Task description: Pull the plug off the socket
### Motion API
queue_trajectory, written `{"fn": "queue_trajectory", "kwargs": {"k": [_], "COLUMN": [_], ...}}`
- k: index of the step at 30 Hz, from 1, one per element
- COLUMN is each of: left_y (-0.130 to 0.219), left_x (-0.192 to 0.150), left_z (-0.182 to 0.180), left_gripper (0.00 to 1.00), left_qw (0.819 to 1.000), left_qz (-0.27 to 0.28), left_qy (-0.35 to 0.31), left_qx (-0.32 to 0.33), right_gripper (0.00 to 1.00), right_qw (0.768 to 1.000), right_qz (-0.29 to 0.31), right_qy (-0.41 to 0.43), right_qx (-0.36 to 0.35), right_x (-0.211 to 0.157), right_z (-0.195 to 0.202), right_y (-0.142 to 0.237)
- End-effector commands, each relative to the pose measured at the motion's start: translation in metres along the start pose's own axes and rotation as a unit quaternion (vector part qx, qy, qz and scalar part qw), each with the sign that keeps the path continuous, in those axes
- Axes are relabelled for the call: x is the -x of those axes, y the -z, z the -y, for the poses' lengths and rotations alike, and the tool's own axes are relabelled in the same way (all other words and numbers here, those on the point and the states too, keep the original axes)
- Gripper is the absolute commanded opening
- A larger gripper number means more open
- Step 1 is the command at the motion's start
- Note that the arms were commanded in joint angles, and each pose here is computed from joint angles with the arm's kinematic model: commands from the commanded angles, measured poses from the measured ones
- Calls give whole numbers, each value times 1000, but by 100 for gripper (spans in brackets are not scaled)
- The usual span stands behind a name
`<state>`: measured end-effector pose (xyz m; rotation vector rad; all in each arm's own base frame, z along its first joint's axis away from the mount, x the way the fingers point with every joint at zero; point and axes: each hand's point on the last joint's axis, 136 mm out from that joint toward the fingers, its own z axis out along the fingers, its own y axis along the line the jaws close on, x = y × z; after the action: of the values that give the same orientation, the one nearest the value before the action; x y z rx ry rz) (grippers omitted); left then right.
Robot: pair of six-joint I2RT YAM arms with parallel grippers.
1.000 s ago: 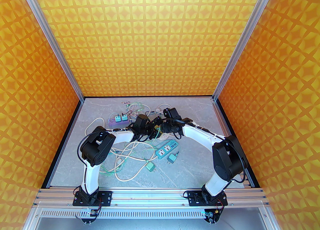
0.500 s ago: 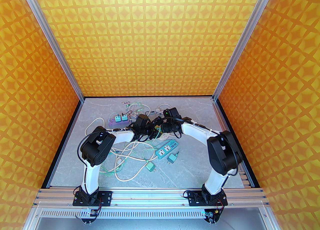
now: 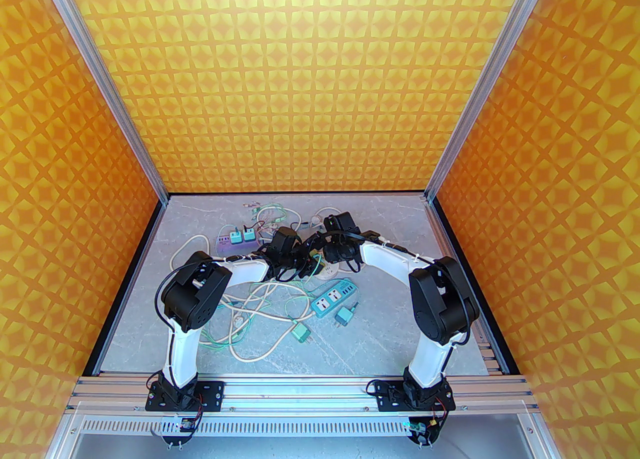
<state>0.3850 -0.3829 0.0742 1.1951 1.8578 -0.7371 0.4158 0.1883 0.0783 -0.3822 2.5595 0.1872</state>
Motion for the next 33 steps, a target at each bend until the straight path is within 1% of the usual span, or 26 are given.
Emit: {"fn": "queue_trajectory", "kwargs": {"k": [1,4,7,10,15,16,19,22,26,29,33], "left_y": [-14,-15,-14,-13,-13,-17,-18,-18,-19,-19,-19], "left_x": [-94,-94,-95,-97,-98,-97,-96,-97,-98,-98,-98], "left_z": [23,23,24,24,25,38,39,40,39,39,39], "left_gripper": [34,34,34,34,34,33,33,33,34,33,33], "left_qw": [988,987,986,986,986,985,985,985,985,984,984], "left_qz": [-135,-139,-144,-147,-148,-150,-151,-152,-154,-156,-158], "left_qy": [69,71,73,73,74,66,64,64,65,66,68], "left_qx": [-33,-34,-36,-36,-38,-48,-50,-51,-51,-51,-52], "right_gripper": [20,20,20,19,19,19,19,19,19,19,19], "right_qw": [999,999,999,999,996,996,995,994,998,998,998], "right_qz": [17,19,18,26,35,36,40,30,26,22,26], "right_qy": [-9,4,5,6,-56,-58,-67,-70,-31,-11,-6], "right_qx": [36,41,47,33,53,52,58,74,51,53,54], "right_x": [8,4,2,6,10,11,15,13,9,6,6], "right_z": [-29,-47,-52,-42,-3,2,6,-3,-27,-50,-55], "right_y": [12,13,13,19,24,25,26,24,25,25,26]}}
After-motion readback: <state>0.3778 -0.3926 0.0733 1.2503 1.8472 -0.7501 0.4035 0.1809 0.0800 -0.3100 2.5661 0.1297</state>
